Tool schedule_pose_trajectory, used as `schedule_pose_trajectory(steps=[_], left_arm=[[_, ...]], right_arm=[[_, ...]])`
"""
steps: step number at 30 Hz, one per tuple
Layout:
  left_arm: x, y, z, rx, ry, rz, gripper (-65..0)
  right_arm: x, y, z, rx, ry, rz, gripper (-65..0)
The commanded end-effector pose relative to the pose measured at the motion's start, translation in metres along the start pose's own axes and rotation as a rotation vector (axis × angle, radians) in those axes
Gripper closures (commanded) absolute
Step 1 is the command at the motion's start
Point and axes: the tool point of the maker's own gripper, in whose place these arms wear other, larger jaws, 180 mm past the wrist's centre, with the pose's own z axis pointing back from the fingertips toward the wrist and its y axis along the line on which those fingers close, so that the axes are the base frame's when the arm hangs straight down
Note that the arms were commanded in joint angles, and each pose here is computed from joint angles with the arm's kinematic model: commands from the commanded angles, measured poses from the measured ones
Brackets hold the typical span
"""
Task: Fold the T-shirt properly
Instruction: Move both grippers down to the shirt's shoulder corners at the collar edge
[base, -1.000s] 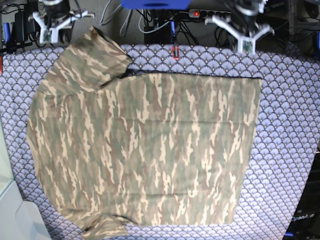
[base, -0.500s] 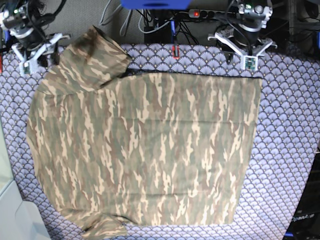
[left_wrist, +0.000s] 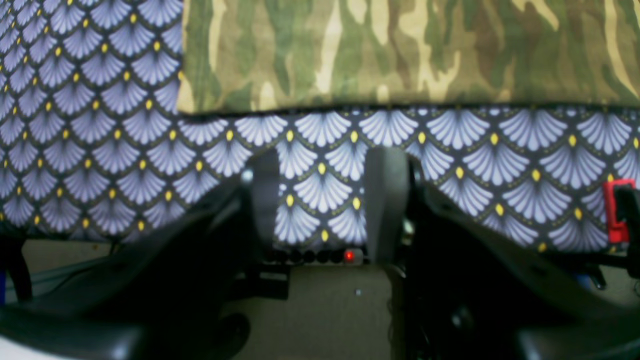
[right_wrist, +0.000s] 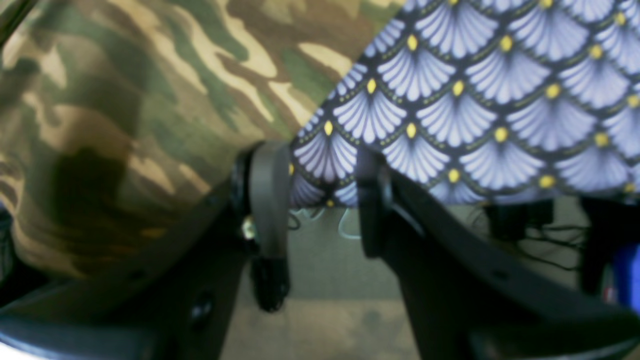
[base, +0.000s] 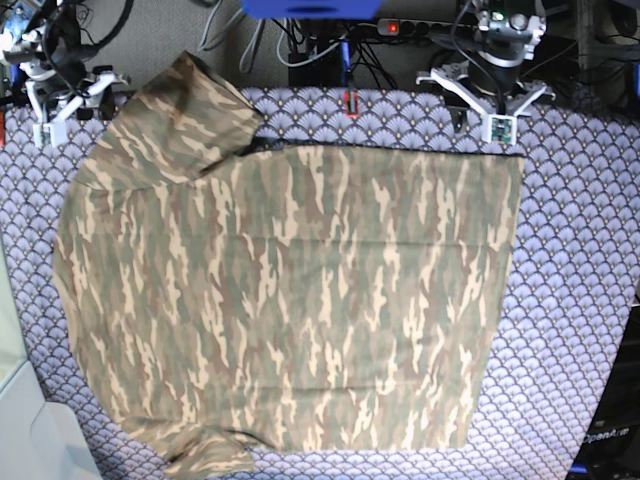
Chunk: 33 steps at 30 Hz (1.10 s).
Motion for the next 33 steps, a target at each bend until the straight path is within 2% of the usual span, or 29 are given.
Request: schedule_pose_trajectory(steps=[1, 23, 33], left_arm=[[0.008, 0.001, 0.003, 0.003, -0.034, -0.004, -27.4], [0.008, 0.002, 0.003, 0.007, -0.032, -0.001, -27.5], [0.01, 0.002, 0.003, 0.008, -0.037, 0.0, -27.5]], right_arm=[[0.004, -0.003, 0.001, 0.003, -0.02, 0.0, -23.6], [0.008, 0.007, -0.015, 0.038, 0.079, -0.005, -23.7], [0.011, 0.022, -0.019, 0.088, 0.064, -0.015, -23.7]])
